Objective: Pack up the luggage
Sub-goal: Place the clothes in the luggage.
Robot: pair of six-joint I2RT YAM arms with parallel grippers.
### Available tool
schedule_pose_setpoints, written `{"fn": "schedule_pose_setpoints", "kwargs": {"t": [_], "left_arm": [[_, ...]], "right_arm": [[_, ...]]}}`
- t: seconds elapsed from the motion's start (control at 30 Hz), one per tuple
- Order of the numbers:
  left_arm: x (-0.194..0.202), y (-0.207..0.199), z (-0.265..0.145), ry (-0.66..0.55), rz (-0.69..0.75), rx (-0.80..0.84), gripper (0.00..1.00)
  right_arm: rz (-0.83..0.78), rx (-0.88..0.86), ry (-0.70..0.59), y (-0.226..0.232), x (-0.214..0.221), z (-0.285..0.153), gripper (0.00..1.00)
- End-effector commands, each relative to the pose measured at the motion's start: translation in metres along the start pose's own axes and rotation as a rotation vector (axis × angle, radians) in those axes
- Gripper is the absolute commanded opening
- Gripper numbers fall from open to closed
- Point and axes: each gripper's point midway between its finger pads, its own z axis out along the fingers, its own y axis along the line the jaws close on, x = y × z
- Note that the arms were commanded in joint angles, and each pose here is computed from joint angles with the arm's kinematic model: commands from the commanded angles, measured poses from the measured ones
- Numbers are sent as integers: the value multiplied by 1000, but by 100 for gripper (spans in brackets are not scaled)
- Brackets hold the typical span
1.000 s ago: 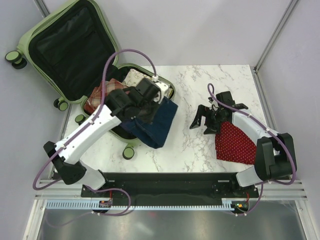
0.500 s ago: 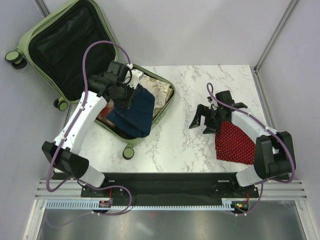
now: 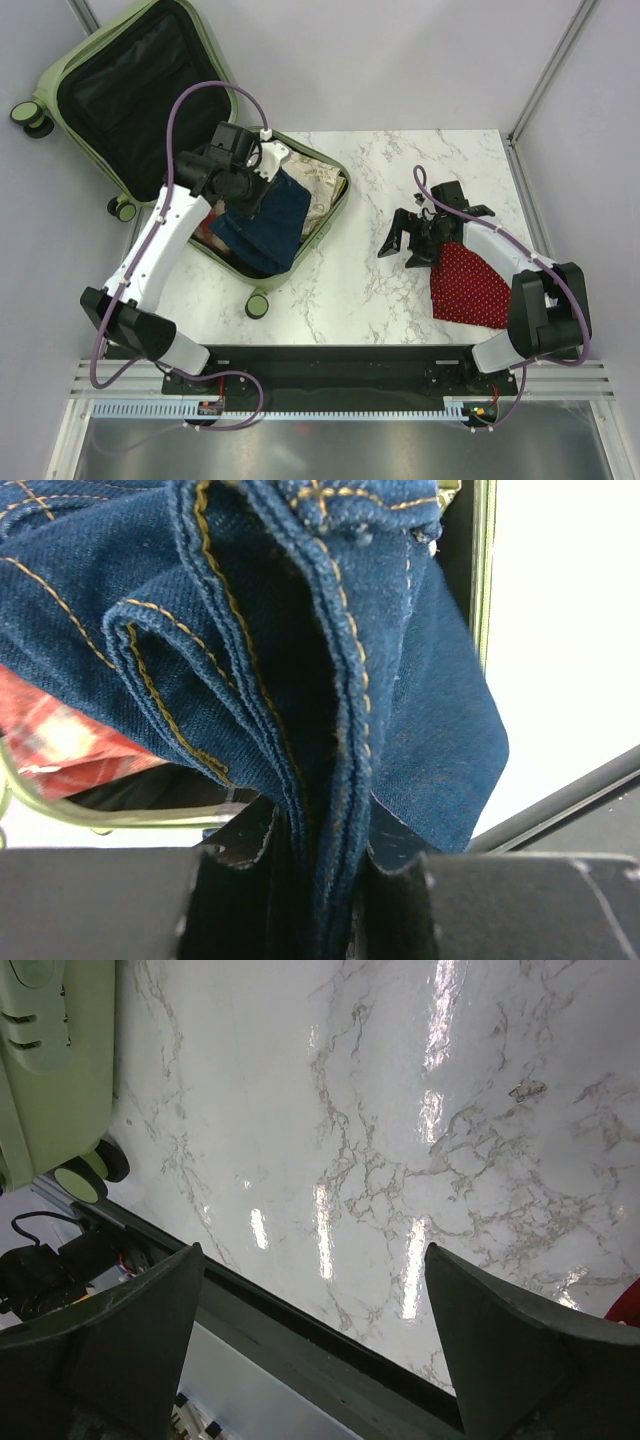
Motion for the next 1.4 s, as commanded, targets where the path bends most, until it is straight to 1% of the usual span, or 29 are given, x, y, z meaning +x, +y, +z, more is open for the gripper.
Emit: {"fn": "schedule_pose_setpoints", "kwargs": {"t": [0.0, 0.13, 0.23, 0.47, 0.6, 0.9, 1.07, 1.17, 1.37], "left_arm": [[-27, 15, -51, -182, 54, -95, 2], [-23, 18, -68, -213, 70, -137, 2], [-21, 10, -65, -218, 83, -93, 2], [-9, -3, -32, -143, 114, 3, 2], [-4, -1, -17, -105, 131, 3, 2], [-3, 3, 7, -72, 173, 3, 2], [-5, 8, 16, -92, 209, -20, 2], [-7, 4, 22, -99, 212, 7, 2], [6, 5, 46, -43, 199, 27, 2]], "right_arm": [[-27, -37, -10, 9, -7, -1, 98], [-22, -37, -8, 9, -6, -1, 98], [-22, -39, -3, 9, -5, -1, 98], [-20, -36, -3, 10, -3, -4, 98], [-14, -34, 1, 8, 1, -5, 98], [-18, -35, 5, 8, 2, -5, 98], [-21, -36, 11, 8, 2, -5, 98], [-22, -34, 15, 7, 3, -4, 98], [-22, -33, 14, 7, 4, -5, 98]]}}
